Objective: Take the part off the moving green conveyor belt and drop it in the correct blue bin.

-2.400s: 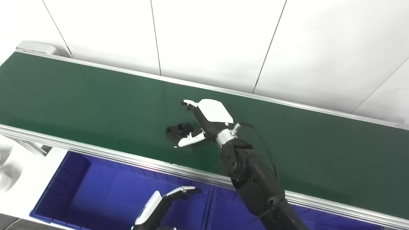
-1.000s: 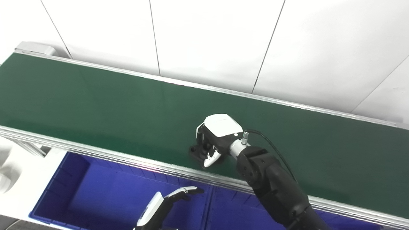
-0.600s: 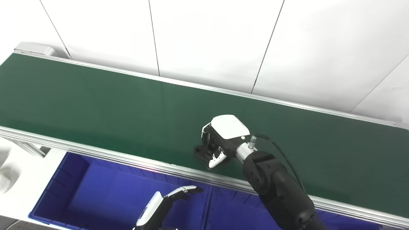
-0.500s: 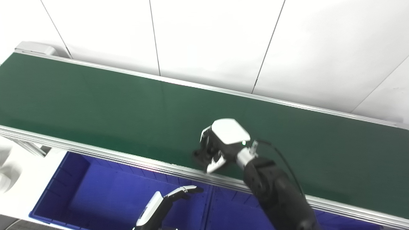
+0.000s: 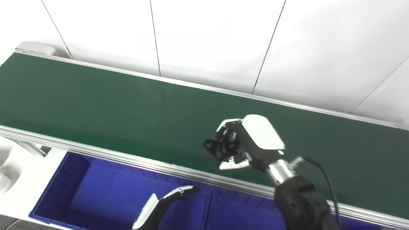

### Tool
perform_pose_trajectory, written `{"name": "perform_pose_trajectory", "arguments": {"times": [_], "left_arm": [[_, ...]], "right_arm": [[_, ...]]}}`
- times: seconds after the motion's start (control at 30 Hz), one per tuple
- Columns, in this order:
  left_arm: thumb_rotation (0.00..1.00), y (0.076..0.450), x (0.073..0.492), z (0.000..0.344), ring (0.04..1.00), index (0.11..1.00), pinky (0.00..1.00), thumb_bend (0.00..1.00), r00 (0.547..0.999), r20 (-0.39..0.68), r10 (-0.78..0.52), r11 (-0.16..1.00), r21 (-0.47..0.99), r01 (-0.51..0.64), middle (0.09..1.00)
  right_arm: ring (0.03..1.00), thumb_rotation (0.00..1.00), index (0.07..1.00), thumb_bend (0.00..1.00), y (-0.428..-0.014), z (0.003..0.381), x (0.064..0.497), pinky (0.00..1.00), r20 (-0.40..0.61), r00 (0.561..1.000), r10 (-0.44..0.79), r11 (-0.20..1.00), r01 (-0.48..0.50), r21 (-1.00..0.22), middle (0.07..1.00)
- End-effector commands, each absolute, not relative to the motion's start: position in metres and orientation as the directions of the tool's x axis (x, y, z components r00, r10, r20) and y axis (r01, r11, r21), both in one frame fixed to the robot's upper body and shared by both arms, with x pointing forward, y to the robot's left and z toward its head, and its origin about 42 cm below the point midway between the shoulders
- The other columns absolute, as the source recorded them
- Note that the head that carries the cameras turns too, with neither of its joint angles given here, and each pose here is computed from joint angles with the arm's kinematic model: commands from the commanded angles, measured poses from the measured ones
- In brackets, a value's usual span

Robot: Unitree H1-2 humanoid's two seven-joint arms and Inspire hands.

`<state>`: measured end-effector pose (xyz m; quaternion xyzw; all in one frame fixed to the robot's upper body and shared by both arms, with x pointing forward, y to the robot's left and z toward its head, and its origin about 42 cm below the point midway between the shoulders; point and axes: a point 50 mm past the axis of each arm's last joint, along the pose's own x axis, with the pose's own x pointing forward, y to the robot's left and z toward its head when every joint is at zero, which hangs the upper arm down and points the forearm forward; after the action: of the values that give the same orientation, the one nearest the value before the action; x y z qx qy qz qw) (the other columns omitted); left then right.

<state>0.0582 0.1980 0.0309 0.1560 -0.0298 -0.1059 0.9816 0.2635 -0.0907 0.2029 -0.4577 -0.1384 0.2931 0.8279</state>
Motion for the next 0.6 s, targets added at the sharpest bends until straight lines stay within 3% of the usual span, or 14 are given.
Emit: {"name": "perform_pose_trajectory", "arguments": {"times": [0.0, 0.2, 0.4, 0.57], "left_arm": [[0.45, 0.204, 0.054, 0.041, 0.818, 0.799, 0.74, 0.86, 0.974, 0.057, -0.217, 0.938, 0.288, 0.192, 0.839], [0.48, 0.206, 0.051, 0.053, 0.82, 0.824, 0.74, 0.81, 0.977, 0.065, -0.201, 0.952, 0.248, 0.179, 0.861], [0.53, 0.213, 0.05, 0.063, 0.855, 0.85, 0.8, 0.77, 0.977, 0.077, -0.198, 0.954, 0.242, 0.174, 0.88], [0.52, 0.219, 0.054, 0.069, 0.848, 0.853, 0.77, 0.78, 0.978, 0.077, -0.193, 0.957, 0.233, 0.17, 0.879]], "right_arm": [[0.313, 0.0, 0.49, 0.52, -0.093, 0.218, 0.258, 0.27, 0.015, 0.798, 0.602, 0.464, -0.335, -0.82, 0.475], [0.223, 0.0, 0.489, 0.52, -0.12, 0.197, 0.213, 0.16, 0.001, 0.846, 0.534, 0.543, -0.342, -0.767, 0.47], [0.234, 0.0, 0.489, 0.53, -0.137, 0.171, 0.173, 0.17, -0.102, 0.879, 0.467, 0.57, -0.387, -0.725, 0.47], [0.241, 0.0, 0.489, 0.53, -0.146, 0.148, 0.144, 0.17, -0.194, 0.884, 0.426, 0.588, -0.434, -0.683, 0.47]]}}
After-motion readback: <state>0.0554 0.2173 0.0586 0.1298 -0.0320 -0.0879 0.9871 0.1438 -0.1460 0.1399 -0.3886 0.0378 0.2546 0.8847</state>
